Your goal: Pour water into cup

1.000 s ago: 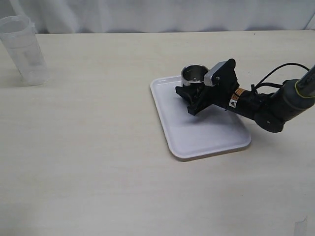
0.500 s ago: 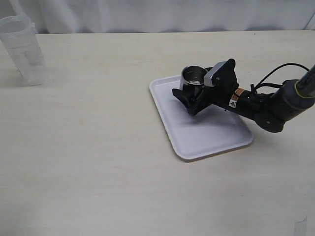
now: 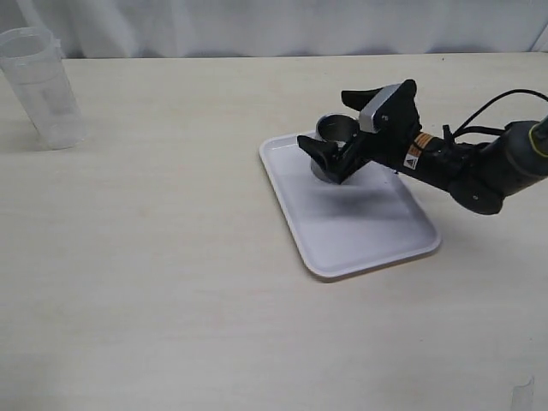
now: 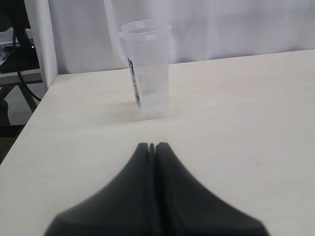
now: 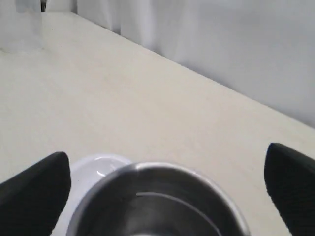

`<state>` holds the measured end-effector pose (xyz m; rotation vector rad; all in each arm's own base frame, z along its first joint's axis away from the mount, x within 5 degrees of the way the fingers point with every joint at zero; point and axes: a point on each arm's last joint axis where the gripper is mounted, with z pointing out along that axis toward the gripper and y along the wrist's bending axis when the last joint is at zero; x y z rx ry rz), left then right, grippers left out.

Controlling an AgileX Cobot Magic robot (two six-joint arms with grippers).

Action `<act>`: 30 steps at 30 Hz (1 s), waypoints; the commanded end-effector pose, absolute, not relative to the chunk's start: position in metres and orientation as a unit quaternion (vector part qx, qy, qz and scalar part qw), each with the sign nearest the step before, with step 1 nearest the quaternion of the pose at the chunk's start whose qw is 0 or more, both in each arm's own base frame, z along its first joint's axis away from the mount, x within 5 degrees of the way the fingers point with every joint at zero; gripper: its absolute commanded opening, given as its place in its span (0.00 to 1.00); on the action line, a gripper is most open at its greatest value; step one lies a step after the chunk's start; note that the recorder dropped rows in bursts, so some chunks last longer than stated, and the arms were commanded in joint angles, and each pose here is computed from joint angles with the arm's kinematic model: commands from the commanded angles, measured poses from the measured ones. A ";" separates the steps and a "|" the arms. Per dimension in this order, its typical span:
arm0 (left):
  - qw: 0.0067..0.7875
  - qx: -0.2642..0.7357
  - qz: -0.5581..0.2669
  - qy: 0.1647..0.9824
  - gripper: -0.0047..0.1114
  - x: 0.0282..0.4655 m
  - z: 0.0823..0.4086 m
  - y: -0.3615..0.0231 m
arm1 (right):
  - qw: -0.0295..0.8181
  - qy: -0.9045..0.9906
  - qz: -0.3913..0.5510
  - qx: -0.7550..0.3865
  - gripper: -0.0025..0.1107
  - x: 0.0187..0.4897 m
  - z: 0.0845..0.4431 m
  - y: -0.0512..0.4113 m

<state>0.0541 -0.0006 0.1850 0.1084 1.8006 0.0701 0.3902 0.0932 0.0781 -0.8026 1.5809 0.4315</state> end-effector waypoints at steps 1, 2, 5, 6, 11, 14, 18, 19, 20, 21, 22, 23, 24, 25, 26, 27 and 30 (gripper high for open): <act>0.621 0.046 0.027 0.782 0.04 0.054 0.185 -0.001 | 0.632 0.668 0.201 -0.337 0.99 0.389 0.105 0.094; 0.621 0.046 0.027 0.782 0.04 0.054 0.185 -0.001 | 0.641 0.661 0.199 -0.336 0.99 0.387 0.117 0.094; 0.621 0.046 0.027 0.782 0.04 0.054 0.185 -0.001 | 0.661 0.651 0.189 -0.320 0.99 0.379 0.143 0.091; 0.621 0.046 0.027 0.782 0.04 0.054 0.185 -0.001 | 0.671 0.654 0.185 -0.297 0.99 0.377 0.152 0.088; 0.621 0.046 0.027 0.782 0.04 0.054 0.185 -0.001 | 0.712 0.659 0.160 -0.181 0.98 0.359 0.188 0.069; 0.621 0.046 0.027 0.782 0.04 0.054 0.185 -0.001 | 0.729 0.654 0.149 -0.138 0.94 0.345 0.206 0.061; 0.621 0.046 0.027 0.782 0.04 0.054 0.185 -0.001 | 0.744 0.640 0.142 -0.127 0.80 0.331 0.227 0.057; 0.621 0.046 0.027 0.782 0.04 0.054 0.185 -0.001 | 0.746 0.638 0.142 -0.129 0.72 0.328 0.231 0.057; 0.620 0.046 0.027 0.783 0.04 0.054 0.184 -0.001 | 0.746 0.637 0.141 -0.136 0.62 0.325 0.235 0.058; 0.619 0.046 0.027 0.784 0.04 0.054 0.184 -0.001 | 0.744 0.636 0.141 -0.149 0.52 0.322 0.238 0.059; 0.619 0.046 0.027 0.784 0.04 0.054 0.184 -0.001 | 0.745 0.631 0.142 -0.165 0.41 0.319 0.241 0.061; 0.619 0.046 0.027 0.784 0.04 0.054 0.184 -0.001 | 0.744 0.627 0.143 -0.181 0.30 0.316 0.244 0.063; 0.619 0.046 0.027 0.784 0.04 0.054 0.184 -0.001 | 0.743 0.622 0.145 -0.202 0.22 0.313 0.246 0.066; 0.619 0.046 0.027 0.784 0.04 0.054 0.184 -0.001 | 0.742 0.615 0.148 -0.223 0.13 0.310 0.249 0.069; 0.619 0.046 0.027 0.784 0.04 0.054 0.184 -0.001 | 0.741 0.609 0.152 -0.241 0.06 0.307 0.251 0.071; 0.619 0.046 0.027 0.784 0.04 0.054 0.184 -0.001 | 0.740 0.606 0.160 -0.245 0.06 0.305 0.254 0.073; 0.619 0.046 0.027 0.784 0.04 0.054 0.184 -0.001 | 0.737 0.610 0.195 -0.217 0.06 0.298 0.268 0.072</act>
